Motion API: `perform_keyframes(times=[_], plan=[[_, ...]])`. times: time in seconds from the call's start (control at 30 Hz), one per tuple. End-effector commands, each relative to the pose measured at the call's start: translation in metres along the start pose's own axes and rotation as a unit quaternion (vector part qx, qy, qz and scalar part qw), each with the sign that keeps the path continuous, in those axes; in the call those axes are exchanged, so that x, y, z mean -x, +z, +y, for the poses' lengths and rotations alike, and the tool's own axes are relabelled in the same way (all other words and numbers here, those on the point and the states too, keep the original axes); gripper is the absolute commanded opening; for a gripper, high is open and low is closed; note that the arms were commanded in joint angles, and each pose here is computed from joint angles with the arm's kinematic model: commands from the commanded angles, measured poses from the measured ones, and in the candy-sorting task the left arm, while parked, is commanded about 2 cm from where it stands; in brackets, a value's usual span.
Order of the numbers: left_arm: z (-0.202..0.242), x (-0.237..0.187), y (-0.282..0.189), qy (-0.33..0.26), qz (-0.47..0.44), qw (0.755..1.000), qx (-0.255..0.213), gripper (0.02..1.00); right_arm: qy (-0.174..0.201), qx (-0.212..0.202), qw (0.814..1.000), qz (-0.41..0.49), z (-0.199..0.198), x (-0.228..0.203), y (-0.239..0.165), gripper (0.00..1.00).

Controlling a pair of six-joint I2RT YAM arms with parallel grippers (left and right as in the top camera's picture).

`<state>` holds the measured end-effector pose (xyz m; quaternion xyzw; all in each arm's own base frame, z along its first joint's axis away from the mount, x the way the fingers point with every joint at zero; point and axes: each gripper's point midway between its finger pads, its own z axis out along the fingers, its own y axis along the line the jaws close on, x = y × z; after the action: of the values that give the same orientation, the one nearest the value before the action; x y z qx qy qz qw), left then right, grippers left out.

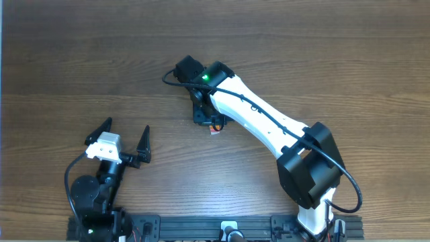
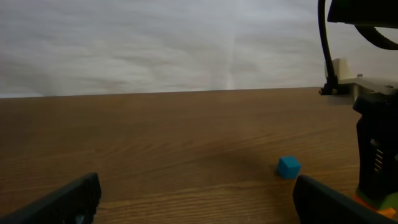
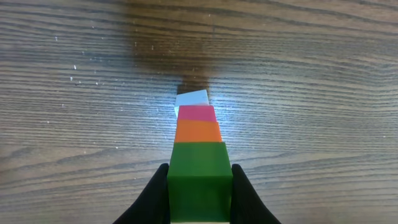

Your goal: Stack Cubes

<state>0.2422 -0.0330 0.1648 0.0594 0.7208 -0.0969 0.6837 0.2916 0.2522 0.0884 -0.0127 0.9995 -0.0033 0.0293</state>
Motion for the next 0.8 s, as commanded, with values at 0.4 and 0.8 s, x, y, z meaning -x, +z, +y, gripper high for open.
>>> perform_keyframes(times=[0.4, 0.8], plan=[[-0.0002, -0.0012, -0.0001, 0.006, 0.000, 1.000, -0.002, 0.998, 0.010, 0.008, 1.000, -0.005, -0.0010, 0.0016, 0.0008, 0.012], [-0.0002, -0.0012, -0.0001, 0.006, 0.000, 1.000, -0.002, 1.000, 0.009, 0.007, 1.000, -0.004, -0.0008, 0.0009, 0.0011, 0.012]])
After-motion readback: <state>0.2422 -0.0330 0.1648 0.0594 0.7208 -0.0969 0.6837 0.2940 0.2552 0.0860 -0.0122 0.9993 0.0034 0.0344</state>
